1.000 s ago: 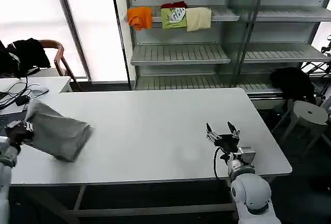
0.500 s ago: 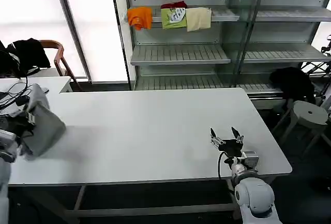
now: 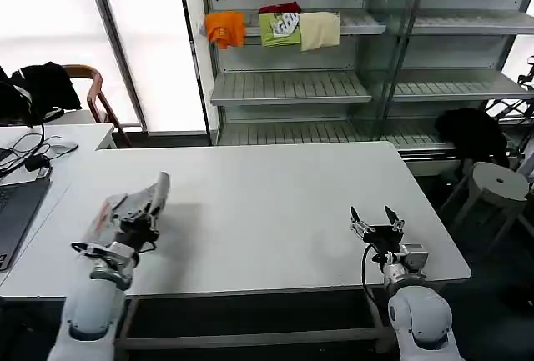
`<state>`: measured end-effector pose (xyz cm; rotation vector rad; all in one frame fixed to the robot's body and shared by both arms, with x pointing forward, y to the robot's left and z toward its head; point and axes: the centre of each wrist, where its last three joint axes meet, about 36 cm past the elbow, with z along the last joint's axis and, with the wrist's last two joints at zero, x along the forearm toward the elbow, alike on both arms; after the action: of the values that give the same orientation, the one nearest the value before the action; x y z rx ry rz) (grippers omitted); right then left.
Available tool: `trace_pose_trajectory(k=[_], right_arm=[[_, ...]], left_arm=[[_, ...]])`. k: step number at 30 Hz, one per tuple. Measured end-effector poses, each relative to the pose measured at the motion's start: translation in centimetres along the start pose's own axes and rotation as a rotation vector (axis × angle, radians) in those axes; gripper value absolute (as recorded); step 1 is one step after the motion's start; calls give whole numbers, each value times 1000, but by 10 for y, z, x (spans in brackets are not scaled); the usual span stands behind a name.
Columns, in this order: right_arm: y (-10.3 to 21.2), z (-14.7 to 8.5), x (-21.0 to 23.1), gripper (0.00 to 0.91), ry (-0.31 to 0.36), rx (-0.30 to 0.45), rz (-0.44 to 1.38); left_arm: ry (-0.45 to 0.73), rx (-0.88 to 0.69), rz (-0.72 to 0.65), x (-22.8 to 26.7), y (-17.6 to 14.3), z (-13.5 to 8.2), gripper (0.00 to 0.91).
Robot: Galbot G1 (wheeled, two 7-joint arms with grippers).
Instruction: Fold and organize the clothes.
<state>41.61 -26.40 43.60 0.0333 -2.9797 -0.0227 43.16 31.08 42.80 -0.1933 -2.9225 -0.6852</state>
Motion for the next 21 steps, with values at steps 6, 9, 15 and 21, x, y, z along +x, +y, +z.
trace_pose_trajectory(k=[6, 9, 15, 21], right_arm=[[-2, -1, -3, 907, 4, 3, 2], [0, -2, -6, 907, 8, 1, -3], [7, -5, -12, 907, 14, 1, -9], [21, -8, -19, 907, 18, 1, -41]], left_arm=[[-7, 75, 71, -19, -52, -25, 30], [-11, 106, 106, -31, -78, -39, 242], [-8, 162, 175, -50, -130, -66, 907], [-6, 203, 214, -53, -155, -81, 907]])
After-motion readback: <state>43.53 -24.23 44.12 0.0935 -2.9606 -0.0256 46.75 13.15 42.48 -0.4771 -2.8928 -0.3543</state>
